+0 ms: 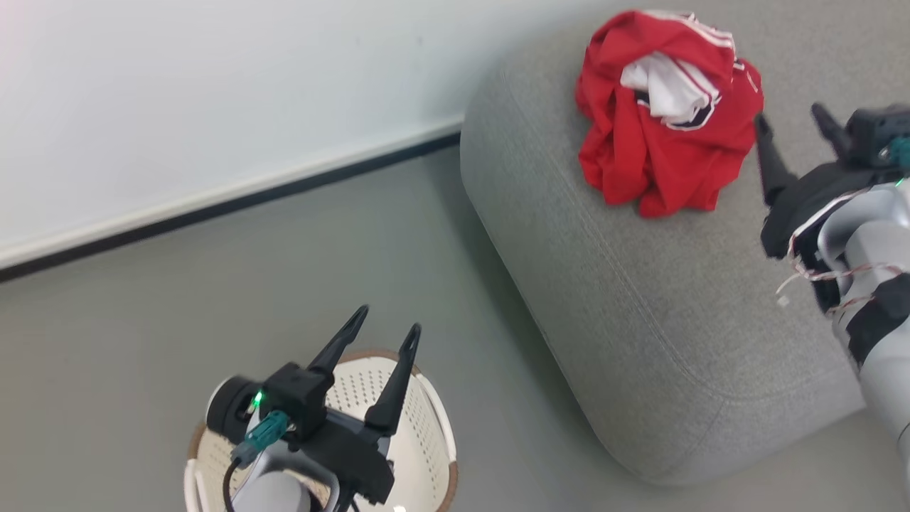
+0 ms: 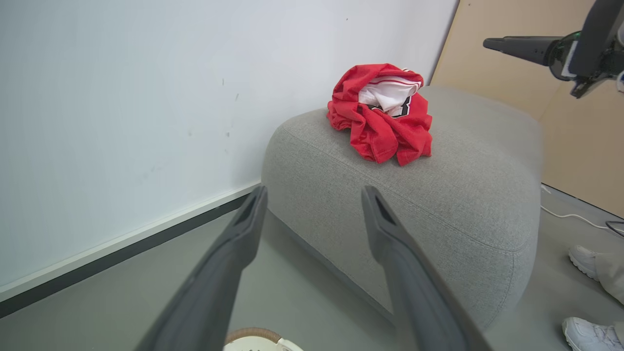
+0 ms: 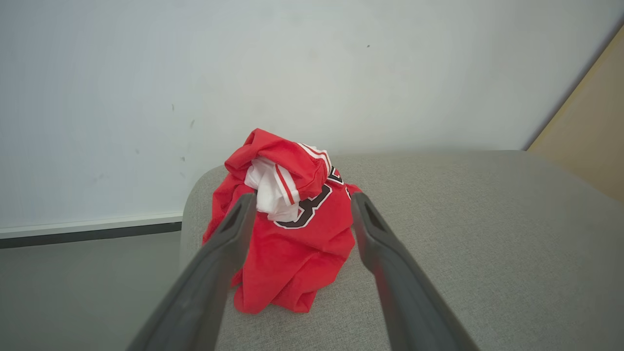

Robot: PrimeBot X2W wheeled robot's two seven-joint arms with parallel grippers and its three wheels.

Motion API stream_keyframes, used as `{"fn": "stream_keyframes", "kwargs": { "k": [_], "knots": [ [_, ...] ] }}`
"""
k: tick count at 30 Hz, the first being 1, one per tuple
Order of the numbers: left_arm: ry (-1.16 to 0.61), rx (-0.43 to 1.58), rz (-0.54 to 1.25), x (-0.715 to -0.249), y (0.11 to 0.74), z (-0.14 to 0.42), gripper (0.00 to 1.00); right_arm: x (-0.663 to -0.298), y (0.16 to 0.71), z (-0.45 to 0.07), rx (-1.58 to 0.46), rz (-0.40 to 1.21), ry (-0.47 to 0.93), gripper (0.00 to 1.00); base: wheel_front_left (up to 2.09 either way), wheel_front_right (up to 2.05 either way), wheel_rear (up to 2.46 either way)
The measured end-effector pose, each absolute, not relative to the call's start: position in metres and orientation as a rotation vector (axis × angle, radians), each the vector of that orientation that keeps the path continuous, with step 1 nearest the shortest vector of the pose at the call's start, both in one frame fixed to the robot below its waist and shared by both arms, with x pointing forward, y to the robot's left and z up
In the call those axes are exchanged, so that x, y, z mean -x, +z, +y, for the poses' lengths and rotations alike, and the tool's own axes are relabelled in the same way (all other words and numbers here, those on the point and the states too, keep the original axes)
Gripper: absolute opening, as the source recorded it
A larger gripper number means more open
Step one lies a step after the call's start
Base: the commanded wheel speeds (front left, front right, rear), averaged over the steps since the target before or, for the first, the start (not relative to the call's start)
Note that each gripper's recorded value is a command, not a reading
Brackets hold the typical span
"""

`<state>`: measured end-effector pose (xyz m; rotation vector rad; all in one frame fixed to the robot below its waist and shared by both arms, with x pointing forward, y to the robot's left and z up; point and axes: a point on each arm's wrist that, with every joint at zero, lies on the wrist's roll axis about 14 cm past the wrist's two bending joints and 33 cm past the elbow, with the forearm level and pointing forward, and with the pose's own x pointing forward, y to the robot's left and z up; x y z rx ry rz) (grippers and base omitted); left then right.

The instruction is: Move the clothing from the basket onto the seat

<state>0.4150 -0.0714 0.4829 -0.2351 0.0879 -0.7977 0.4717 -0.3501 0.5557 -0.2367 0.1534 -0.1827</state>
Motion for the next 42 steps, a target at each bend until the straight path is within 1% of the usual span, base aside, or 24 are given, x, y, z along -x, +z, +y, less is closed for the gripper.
{"fn": "stream_keyframes", "kwargs": {
  "k": [5,9,17,26,32,42],
  "knots": [
    [-0.693,0.226,0.088,-0.407,0.485,-0.041,1.0,-0.46,0.556,-0.328,0.195,0.129,-0.141,1.0,0.0,0.0,0.0],
    [-0.584,0.227,0.073,-0.405,0.489,-0.008,1.0,-0.458,0.553,-0.301,0.172,0.108,-0.073,1.0,0.0,0.0,0.0],
    [-0.371,0.202,0.031,-0.401,0.496,0.062,1.0,-0.461,0.547,-0.227,0.102,0.059,0.088,1.0,0.0,0.0,0.0],
    [-0.214,0.193,-0.004,-0.38,0.501,0.117,1.0,-0.448,0.541,-0.153,0.006,0.007,0.248,1.0,0.0,0.0,0.0],
    [-0.152,0.201,-0.019,-0.364,0.504,0.138,1.0,-0.437,0.541,-0.123,-0.038,-0.029,0.3,1.0,0.0,0.0,0.0],
    [-0.026,0.173,-0.022,-0.339,0.499,0.182,1.0,-0.412,0.536,-0.088,-0.105,-0.064,0.333,1.0,0.0,0.0,0.0]
  ]
}}
